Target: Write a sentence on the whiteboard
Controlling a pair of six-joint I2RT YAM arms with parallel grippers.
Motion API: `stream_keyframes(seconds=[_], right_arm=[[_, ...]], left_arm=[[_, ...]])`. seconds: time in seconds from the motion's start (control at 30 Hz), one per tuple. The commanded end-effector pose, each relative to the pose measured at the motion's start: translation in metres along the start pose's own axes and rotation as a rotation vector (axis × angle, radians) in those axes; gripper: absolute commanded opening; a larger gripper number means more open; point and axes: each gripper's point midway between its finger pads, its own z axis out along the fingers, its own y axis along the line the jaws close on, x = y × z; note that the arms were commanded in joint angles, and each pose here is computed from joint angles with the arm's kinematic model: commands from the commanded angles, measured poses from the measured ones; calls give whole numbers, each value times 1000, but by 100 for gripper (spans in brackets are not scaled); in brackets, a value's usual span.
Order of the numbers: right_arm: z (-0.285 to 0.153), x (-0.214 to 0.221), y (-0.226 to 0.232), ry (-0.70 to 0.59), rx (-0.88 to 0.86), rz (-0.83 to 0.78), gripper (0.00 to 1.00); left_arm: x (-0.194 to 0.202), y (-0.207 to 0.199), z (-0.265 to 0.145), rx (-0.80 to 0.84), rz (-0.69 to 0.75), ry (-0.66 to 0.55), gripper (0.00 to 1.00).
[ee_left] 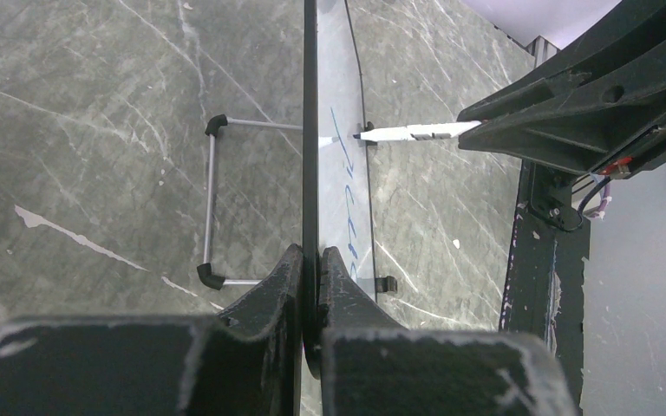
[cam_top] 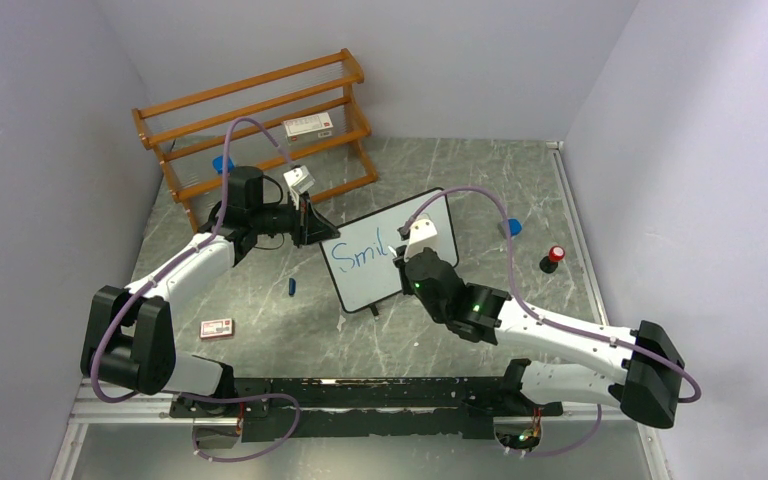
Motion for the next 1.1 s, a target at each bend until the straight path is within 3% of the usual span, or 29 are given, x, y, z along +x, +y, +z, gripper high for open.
stream_keyframes(seconds=[0.0, 0.47, 1.07], right_arm=[[5, -7, 3, -25, -6, 21, 0], [10, 3, -6, 15, 26, -1, 0], [9, -9, -19, -27, 90, 16, 0]], left_arm=[[2, 7, 0, -11, 19, 16, 5], [3, 7, 0, -11, 21, 19, 5], [3, 7, 0, -10, 20, 22, 5]])
